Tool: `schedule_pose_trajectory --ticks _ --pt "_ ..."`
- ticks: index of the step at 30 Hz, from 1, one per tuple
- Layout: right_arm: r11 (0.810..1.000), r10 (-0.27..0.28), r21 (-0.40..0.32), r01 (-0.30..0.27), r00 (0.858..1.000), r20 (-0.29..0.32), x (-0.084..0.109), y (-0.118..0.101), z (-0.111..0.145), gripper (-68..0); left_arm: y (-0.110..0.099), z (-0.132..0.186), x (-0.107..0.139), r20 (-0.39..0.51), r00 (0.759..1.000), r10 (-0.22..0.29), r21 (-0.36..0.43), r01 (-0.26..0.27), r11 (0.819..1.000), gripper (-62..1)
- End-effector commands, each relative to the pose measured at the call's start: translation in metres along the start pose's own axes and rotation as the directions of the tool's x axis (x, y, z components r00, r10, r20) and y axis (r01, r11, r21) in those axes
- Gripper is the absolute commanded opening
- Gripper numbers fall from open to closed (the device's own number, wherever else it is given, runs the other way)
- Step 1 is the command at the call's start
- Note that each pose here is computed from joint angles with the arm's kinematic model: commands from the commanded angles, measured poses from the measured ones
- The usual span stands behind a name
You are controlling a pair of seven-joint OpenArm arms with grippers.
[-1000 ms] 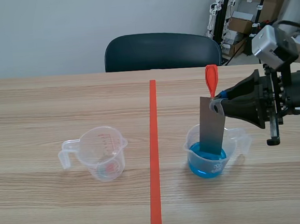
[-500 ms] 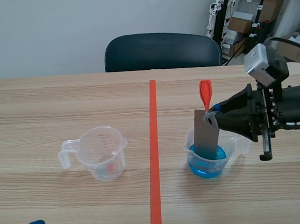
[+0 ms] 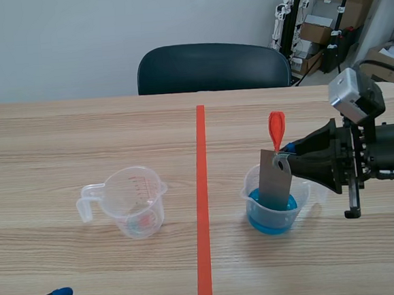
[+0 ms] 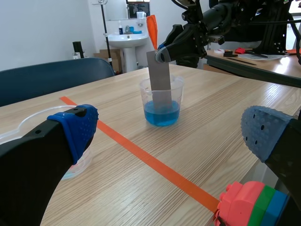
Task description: Do the redox reaction experiment. lower the plate into the blue solution
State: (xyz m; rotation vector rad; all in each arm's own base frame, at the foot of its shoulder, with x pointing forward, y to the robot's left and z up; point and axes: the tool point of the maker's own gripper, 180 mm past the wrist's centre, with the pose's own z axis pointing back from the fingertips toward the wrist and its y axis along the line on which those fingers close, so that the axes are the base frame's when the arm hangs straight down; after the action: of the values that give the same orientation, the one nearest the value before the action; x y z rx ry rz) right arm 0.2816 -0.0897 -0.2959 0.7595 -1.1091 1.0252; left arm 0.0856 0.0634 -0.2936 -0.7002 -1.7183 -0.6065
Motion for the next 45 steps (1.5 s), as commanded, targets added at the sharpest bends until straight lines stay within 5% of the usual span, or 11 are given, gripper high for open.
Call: schedule_pose_trajectory --ticks 1,32,45 --pt "1.000 0.016 -0.002 -0.016 0.999 0.029 0.010 -0.004 0.003 -66.9 0.002 -0.002 0.008 0.034 0.999 -0.007 0.008 0.007 1.000 1.4" --pt "1.000 0.020 0.000 -0.020 0.999 0.027 0.009 -0.004 0.005 -66.9 0.002 -0.003 0.006 0.025 1.000 -0.008 0.010 0.008 1.000 1.4" --pt "1.000 0.023 -0.005 -0.023 0.999 -0.032 -0.001 -0.005 0.005 -66.9 0.004 -0.005 0.007 0.032 0.999 -0.006 0.009 0.006 1.000 1.4"
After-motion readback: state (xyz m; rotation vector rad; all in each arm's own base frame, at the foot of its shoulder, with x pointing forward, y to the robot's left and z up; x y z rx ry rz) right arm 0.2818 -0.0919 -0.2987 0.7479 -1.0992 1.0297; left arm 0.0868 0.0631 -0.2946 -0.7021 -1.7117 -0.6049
